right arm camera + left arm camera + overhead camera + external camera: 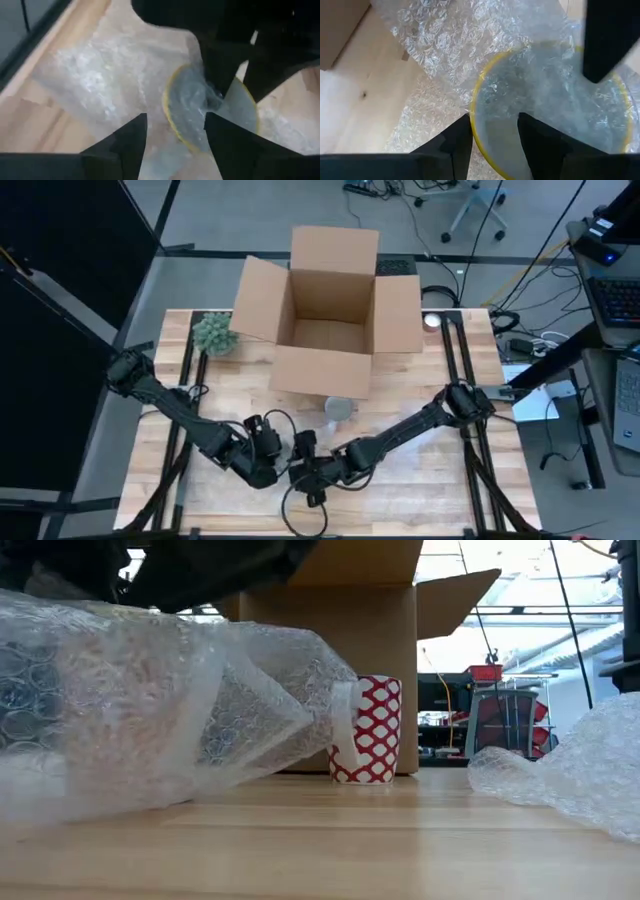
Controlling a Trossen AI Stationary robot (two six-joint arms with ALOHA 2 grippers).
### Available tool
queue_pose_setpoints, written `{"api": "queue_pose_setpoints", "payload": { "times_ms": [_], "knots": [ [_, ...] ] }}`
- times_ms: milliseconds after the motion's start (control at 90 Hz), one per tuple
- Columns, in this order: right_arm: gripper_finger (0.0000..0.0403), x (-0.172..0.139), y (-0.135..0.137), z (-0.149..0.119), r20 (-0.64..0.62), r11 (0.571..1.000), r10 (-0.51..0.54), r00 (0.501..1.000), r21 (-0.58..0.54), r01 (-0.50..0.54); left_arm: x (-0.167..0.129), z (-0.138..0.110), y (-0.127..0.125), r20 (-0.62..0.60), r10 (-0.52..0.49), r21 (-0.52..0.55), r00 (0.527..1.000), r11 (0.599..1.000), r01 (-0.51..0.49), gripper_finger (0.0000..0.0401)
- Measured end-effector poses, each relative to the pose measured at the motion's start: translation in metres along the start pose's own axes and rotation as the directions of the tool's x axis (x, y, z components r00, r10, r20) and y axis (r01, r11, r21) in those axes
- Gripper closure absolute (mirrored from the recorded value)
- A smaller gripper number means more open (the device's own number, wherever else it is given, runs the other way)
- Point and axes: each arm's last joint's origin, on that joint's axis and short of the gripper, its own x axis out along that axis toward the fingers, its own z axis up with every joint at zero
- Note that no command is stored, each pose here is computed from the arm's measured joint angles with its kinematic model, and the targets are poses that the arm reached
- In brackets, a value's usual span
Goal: Wrap mug
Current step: Wrap the orange mug with bubble wrap
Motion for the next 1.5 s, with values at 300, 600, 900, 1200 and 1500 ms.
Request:
{"api": "queue_pose_setpoints", "payload": {
  "times_ms": [300,600,900,1200,1500],
  "knots": [
    [0.0218,0.023,0.001,-0.013,-0.034,1.000,-0.022,0.999,-0.006,0.022,-0.005,0.006,-0.002,-0.003,-0.004,0.030,1.000,1.000,0.004,0.0257],
    [0.0218,0.024,0.002,-0.015,-0.047,1.000,-0.016,0.999,-0.010,0.015,-0.042,0.022,-0.006,0.062,-0.033,0.101,0.998,0.995,0.027,0.0257],
    [0.0218,0.026,-0.003,-0.015,-0.049,1.000,-0.020,0.999,-0.007,0.020,-0.059,0.014,-0.013,0.087,-0.092,0.214,0.992,0.974,0.072,0.0257],
    [0.0218,0.028,-0.005,-0.014,-0.036,1.000,-0.024,0.999,0.003,0.025,-0.059,0.018,-0.016,0.037,-0.191,0.250,0.981,0.952,0.175,0.0257],
    [0.0218,0.028,-0.005,-0.014,-0.033,1.000,-0.025,0.999,0.004,0.025,-0.059,0.024,-0.020,0.062,-0.255,0.311,0.965,0.924,0.224,0.0257]
  ]
}}
